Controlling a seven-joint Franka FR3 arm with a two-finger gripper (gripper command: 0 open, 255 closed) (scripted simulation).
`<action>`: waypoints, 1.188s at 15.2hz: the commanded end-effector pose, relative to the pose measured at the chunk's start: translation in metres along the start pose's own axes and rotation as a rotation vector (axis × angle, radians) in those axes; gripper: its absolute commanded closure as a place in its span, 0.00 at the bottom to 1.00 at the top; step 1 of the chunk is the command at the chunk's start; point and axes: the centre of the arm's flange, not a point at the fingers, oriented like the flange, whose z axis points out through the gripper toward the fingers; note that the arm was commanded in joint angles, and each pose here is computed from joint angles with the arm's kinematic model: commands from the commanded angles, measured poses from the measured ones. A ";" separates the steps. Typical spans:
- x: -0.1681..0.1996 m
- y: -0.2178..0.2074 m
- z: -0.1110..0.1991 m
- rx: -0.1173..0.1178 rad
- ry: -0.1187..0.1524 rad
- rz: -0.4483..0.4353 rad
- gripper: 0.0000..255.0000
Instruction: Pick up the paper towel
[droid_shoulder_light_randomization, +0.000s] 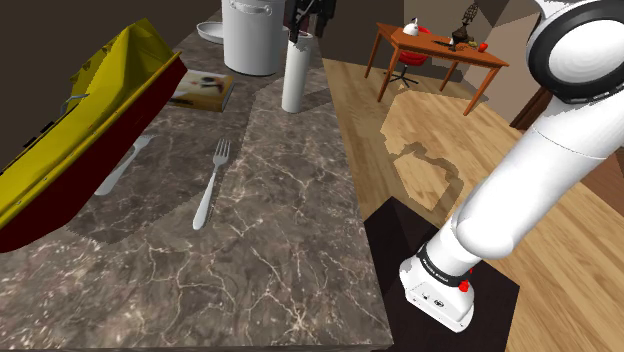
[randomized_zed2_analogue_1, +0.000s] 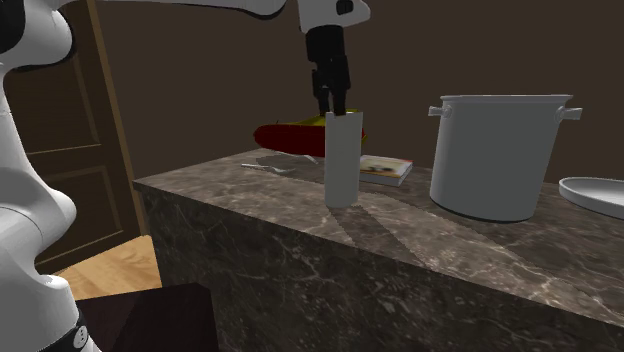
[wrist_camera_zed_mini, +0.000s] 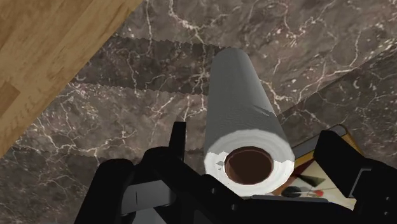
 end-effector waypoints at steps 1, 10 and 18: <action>-0.001 0.000 0.010 0.000 0.001 0.000 0.00; -0.001 0.000 0.014 0.000 0.001 0.000 1.00; 0.002 0.002 -0.013 0.000 0.001 0.000 1.00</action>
